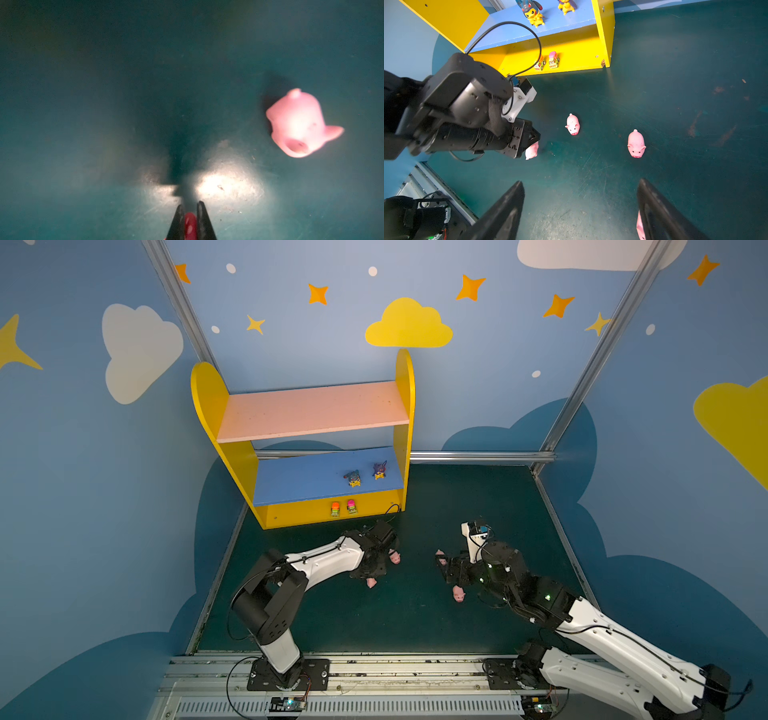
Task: Organize plastic toys on shelves
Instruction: Turn over the plastic toy at the bottom-center of the table.
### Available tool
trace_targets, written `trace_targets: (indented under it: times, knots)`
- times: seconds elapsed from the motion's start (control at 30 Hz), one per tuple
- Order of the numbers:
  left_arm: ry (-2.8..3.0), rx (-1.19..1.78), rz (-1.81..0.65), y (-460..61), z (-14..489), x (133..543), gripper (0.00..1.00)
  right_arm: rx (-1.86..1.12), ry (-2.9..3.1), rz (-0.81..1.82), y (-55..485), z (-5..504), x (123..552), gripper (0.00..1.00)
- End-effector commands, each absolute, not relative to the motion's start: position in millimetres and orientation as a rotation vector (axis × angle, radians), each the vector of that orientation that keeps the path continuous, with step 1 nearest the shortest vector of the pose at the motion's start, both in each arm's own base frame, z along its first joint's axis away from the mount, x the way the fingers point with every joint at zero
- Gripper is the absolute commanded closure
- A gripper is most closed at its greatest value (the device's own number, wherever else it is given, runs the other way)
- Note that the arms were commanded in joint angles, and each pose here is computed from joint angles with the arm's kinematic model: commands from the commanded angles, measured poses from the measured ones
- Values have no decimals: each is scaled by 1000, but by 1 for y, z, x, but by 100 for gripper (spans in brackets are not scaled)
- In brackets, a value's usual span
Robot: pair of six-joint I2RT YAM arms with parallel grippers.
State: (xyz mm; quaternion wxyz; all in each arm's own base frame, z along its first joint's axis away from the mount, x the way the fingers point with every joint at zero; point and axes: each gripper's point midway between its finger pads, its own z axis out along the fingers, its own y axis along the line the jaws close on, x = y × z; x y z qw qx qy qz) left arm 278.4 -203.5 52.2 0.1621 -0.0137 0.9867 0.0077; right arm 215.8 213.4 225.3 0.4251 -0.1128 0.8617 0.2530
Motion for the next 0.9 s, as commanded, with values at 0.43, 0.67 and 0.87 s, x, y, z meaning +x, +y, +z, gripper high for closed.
trace_targets:
  times: [0.43, 0.67, 0.87]
  knots:
    - [2656, 543, 437, -227, 35, 240, 82, -218, 2089, 629, 194, 248, 213, 17]
    - [2685, 510, 368, -239, 22, 227, 72, -209, 2087, 631, 190, 248, 210, 16]
    - [2687, 482, 355, -242, 23, 222, 61, -201, 2084, 623, 185, 251, 208, 16]
